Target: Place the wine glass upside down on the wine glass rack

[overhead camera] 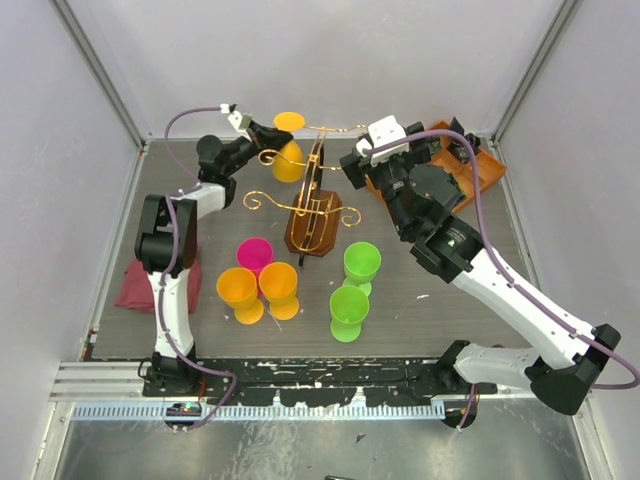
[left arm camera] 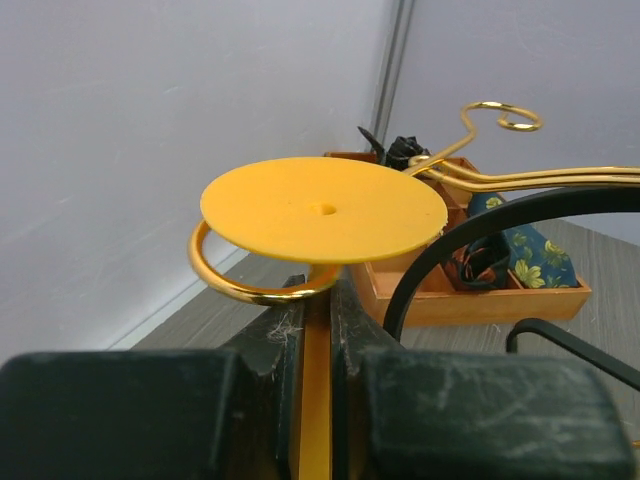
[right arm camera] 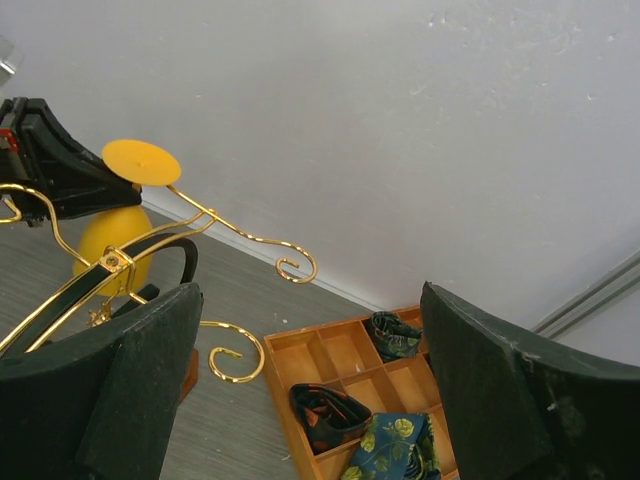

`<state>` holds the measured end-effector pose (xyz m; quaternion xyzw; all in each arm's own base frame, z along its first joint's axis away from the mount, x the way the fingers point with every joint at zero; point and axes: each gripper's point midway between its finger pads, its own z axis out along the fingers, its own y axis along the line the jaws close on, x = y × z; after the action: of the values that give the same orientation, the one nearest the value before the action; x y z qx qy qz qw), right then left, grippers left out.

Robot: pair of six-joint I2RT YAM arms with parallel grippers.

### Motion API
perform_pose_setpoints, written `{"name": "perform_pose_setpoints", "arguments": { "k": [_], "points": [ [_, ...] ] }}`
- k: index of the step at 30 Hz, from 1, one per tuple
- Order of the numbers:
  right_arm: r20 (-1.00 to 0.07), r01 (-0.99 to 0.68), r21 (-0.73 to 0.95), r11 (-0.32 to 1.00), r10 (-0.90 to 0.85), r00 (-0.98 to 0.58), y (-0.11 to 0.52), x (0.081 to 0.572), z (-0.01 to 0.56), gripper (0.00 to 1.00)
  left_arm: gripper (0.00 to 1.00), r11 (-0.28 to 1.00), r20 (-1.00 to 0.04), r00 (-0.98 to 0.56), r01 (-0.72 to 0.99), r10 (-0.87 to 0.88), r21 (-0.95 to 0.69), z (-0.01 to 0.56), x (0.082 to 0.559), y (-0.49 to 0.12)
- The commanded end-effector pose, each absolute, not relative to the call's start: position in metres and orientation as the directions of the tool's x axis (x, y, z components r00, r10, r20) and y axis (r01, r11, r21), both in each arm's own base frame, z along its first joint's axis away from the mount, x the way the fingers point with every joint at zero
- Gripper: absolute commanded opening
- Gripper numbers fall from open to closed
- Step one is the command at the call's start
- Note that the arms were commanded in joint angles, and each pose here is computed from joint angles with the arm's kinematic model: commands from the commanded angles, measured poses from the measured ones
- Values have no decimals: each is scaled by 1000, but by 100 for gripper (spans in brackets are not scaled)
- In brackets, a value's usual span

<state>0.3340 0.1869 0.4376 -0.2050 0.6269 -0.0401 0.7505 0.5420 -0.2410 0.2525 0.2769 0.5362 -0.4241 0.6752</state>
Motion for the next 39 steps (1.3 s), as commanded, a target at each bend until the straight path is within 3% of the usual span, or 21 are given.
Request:
{"name": "perform_pose_setpoints", "arguments": {
  "k": [1, 11, 21, 39],
  "points": [
    [-917, -186, -333, 924, -272, 291, 190, 332, 469, 96, 0, 523, -958, 73, 848, -279, -88, 250, 561, -237],
    [-917, -195, -327, 925, -261, 303, 193, 332, 474, 96, 0, 619, -947, 118, 780, -300, -99, 254, 581, -222],
    [-920, -182, -331, 926, -274, 281, 189, 332, 466, 97, 0, 657, -946, 160, 750, -281, -69, 262, 571, -197],
    [-926, -189, -331, 924, -280, 252, 190, 334, 451, 97, 0, 598, -949, 161, 801, -270, -35, 272, 531, -210]
  ]
}}
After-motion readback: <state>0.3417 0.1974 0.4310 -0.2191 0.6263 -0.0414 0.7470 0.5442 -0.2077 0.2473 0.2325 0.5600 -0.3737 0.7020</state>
